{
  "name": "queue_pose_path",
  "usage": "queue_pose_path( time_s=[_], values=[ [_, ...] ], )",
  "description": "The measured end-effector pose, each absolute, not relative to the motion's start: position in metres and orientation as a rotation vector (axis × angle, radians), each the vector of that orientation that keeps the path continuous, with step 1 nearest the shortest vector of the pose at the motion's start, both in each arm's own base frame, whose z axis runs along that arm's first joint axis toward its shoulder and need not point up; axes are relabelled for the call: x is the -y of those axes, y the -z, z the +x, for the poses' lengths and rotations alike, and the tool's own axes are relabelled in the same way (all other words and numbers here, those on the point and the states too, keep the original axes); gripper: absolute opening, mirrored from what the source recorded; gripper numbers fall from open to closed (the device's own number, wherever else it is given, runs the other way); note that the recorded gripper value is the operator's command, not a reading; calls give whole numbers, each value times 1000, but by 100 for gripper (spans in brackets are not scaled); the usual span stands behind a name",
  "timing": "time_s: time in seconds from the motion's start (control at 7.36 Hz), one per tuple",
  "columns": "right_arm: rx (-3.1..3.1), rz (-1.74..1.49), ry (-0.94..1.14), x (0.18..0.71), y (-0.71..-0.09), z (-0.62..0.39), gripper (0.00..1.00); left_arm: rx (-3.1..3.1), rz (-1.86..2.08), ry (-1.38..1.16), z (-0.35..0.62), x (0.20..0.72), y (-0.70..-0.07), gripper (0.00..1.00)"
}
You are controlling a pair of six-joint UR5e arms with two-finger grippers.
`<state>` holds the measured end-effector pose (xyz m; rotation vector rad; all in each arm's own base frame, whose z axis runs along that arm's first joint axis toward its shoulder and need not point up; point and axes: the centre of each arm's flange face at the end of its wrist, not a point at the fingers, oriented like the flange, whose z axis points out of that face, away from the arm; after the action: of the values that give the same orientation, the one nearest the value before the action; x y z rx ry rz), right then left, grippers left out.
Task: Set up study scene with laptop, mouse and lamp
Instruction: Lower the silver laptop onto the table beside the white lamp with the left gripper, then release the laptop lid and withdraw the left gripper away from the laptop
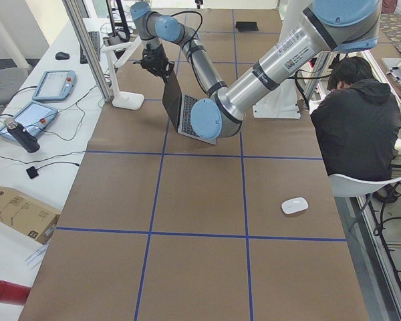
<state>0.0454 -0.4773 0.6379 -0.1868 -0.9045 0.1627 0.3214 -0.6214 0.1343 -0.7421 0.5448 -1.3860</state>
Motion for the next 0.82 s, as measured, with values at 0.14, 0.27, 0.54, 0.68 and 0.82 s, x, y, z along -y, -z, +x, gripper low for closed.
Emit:
queue_pose_path(
  time_s=[0.14,0.27,0.54,0.68,0.82],
  values=[
    [912,-183,-162,478,-635,45,100,-556,-737,1382,327,630,-141,0],
    [917,-180,-161,479,-633,45,100,-571,-734,1381,332,638,-147,0],
    [919,-179,-161,479,-632,45,100,-605,-737,1393,345,654,-159,0],
    [920,-180,-161,479,-632,45,100,-614,-737,1394,348,659,-163,0],
    [921,-180,-161,479,-632,44,100,-622,-736,1392,352,664,-168,0]
  ],
)
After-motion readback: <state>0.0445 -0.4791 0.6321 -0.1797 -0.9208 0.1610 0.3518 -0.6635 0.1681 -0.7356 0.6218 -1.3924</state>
